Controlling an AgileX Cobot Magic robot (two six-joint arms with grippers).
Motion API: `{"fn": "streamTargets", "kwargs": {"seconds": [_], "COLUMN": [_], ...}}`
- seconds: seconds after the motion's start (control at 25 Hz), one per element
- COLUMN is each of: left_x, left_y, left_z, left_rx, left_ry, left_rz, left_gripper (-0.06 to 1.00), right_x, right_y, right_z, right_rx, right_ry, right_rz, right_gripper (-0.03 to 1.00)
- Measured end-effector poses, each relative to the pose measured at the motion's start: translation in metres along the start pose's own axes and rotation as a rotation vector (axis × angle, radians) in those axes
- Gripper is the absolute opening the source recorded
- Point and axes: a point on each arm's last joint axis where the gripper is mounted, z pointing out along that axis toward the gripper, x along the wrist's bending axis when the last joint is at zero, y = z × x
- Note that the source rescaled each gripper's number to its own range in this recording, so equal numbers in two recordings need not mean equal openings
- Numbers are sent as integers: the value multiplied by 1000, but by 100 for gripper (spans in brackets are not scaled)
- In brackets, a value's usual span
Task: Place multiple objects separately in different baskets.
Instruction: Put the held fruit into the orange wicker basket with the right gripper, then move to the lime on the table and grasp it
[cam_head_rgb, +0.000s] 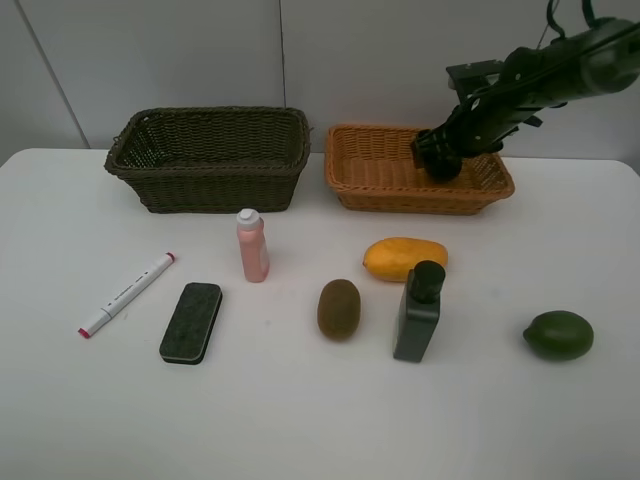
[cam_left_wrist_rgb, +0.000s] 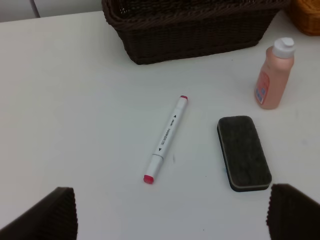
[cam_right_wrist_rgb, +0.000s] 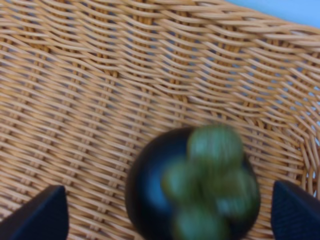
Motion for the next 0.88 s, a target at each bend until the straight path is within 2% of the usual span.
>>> {"fn": "streamTargets", "kwargs": {"seconds": [0.6, 0.88], "left_x": [0, 0], "left_y": [0, 0], "left_z": [0, 0], "left_rx": [0, 0], "left_ry": [0, 0], "left_rz": [0, 0], "left_gripper": [100, 100], "right_x": [0, -3], "right_y": [1, 17], "right_z": [-1, -40], "right_rx": [-2, -32], "right_ry": [1, -7], "right_rz": [4, -2], "right_gripper": [98, 98]}}
